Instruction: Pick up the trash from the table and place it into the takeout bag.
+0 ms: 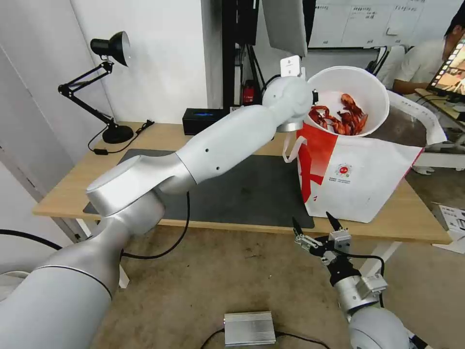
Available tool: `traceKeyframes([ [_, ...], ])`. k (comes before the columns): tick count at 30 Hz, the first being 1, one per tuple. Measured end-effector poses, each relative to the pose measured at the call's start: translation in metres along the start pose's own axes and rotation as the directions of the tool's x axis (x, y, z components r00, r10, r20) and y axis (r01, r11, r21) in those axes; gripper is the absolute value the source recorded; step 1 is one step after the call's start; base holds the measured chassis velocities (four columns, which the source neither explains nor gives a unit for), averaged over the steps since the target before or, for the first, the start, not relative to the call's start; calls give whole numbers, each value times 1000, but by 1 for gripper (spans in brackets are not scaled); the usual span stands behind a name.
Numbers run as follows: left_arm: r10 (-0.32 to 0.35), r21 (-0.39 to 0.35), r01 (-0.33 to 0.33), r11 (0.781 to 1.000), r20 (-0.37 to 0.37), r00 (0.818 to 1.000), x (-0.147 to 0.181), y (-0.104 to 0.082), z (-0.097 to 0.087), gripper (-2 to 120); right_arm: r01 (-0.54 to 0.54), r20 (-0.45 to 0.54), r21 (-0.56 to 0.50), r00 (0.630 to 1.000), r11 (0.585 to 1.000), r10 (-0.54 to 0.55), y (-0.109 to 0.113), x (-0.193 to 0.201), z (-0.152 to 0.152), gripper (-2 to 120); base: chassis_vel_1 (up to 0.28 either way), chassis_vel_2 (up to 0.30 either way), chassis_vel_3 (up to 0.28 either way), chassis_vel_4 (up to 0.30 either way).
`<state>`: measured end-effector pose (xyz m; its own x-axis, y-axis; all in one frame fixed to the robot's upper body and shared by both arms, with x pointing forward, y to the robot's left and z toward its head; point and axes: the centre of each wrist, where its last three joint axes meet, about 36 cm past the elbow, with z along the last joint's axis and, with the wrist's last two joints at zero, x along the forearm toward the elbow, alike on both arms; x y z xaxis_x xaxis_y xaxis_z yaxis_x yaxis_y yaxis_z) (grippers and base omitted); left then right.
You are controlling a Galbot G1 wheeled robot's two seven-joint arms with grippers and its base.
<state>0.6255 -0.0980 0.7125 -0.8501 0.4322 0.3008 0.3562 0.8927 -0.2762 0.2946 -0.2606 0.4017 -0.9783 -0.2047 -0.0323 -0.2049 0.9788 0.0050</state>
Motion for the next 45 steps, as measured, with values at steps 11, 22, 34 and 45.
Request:
traceKeyframes([
  [11,27,-82,-23,996,47,999,2,-6,15,0,0,0,0,1000,1000,0,0,0,0,100,0,0,0,0],
  [22,127,-248,-114,962,39,991,15,-14,44,0,0,0,0,1000,1000,0,0,0,0,100,0,0,0,0],
  [34,113,-281,-106,954,10,994,20,-7,39,35,0,0,0,1000,1000,0,0,0,0,100,0,0,0,0],
  [45,95,-261,-67,963,100,990,48,29,29,76,0,0,0,1000,1000,0,0,0,0,100,0,0,0,0],
])
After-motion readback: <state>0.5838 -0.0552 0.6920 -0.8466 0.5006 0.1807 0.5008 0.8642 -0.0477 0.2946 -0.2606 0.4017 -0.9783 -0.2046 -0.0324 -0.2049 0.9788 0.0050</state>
